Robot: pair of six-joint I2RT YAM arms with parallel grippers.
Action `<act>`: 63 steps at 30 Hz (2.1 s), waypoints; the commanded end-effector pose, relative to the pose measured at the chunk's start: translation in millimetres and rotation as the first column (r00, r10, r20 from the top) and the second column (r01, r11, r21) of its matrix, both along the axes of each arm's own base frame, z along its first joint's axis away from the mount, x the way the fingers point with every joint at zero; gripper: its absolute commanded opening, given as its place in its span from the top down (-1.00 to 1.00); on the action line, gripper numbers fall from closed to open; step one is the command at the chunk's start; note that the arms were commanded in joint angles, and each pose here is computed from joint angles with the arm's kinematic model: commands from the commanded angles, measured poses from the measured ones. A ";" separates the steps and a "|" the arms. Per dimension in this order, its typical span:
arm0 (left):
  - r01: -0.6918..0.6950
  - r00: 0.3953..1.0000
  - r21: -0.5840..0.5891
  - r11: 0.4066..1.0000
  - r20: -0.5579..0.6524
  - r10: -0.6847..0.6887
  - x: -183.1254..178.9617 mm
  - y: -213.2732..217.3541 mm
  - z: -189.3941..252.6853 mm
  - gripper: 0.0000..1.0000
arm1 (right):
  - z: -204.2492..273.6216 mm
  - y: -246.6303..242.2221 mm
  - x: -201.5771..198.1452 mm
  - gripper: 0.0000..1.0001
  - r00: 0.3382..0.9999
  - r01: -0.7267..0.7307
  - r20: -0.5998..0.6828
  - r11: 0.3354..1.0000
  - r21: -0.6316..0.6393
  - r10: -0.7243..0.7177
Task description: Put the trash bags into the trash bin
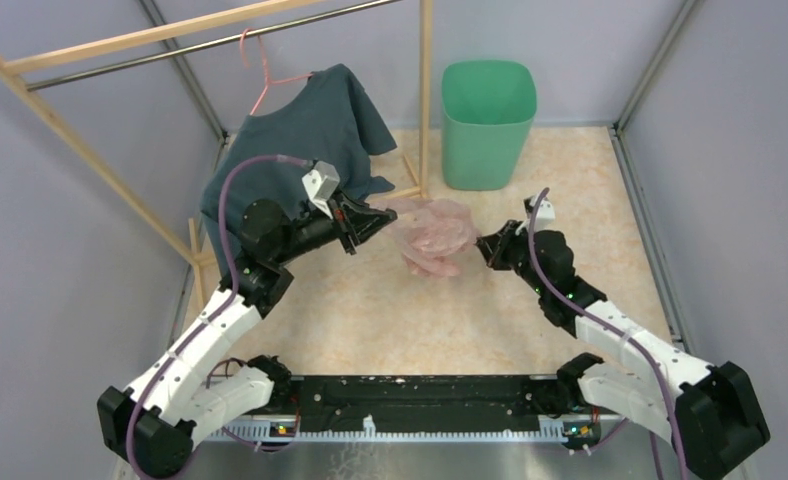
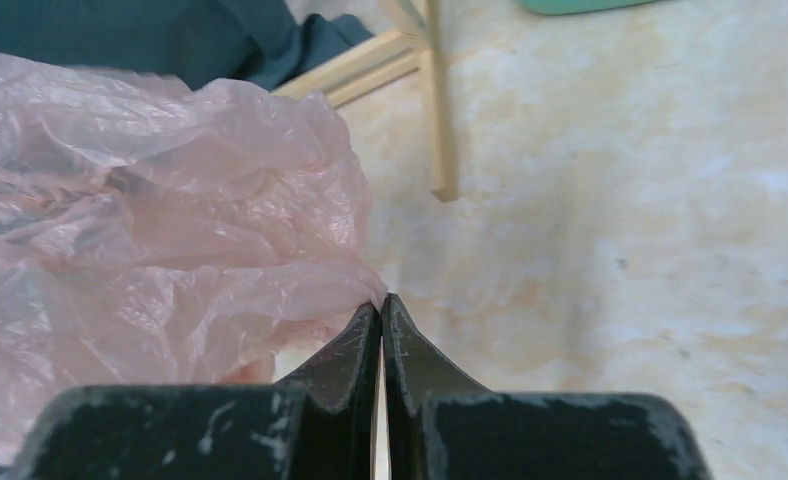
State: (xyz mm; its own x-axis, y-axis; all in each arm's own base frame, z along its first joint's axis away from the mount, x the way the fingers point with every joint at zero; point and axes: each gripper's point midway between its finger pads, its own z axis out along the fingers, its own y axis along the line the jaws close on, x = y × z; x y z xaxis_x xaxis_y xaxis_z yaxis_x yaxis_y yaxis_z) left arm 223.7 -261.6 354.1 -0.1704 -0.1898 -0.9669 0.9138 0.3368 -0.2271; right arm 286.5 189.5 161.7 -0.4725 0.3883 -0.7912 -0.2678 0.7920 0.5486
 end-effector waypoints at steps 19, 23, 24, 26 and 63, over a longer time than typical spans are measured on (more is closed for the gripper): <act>-0.159 0.984 0.009 0.987 0.080 0.158 20.7 15.7 6.4 1.00 | 4.9 -31.5 -18.1 0.69 0.999 -0.035 -0.024 0.960 -0.277 0.030; -0.113 0.992 0.022 0.993 0.061 0.111 19.0 8.7 1.8 1.00 | 21.3 -17.2 -23.8 0.68 0.995 -0.102 -0.004 0.969 -0.223 0.104; -0.101 0.994 0.024 0.995 0.053 0.099 18.8 6.8 0.8 1.00 | 25.3 -12.3 -26.2 0.63 0.991 -0.128 -0.003 0.970 -0.207 0.131; -0.080 0.996 0.027 0.996 0.036 0.079 18.6 3.4 -1.9 1.00 | 31.0 -4.6 -30.4 0.55 0.985 -0.169 0.000 0.969 -0.179 0.172; 0.032 0.997 0.002 0.999 -0.069 -0.032 -2.7 -4.1 12.4 1.00 | 15.5 82.6 -12.2 0.69 0.938 -0.317 0.151 0.948 0.014 0.312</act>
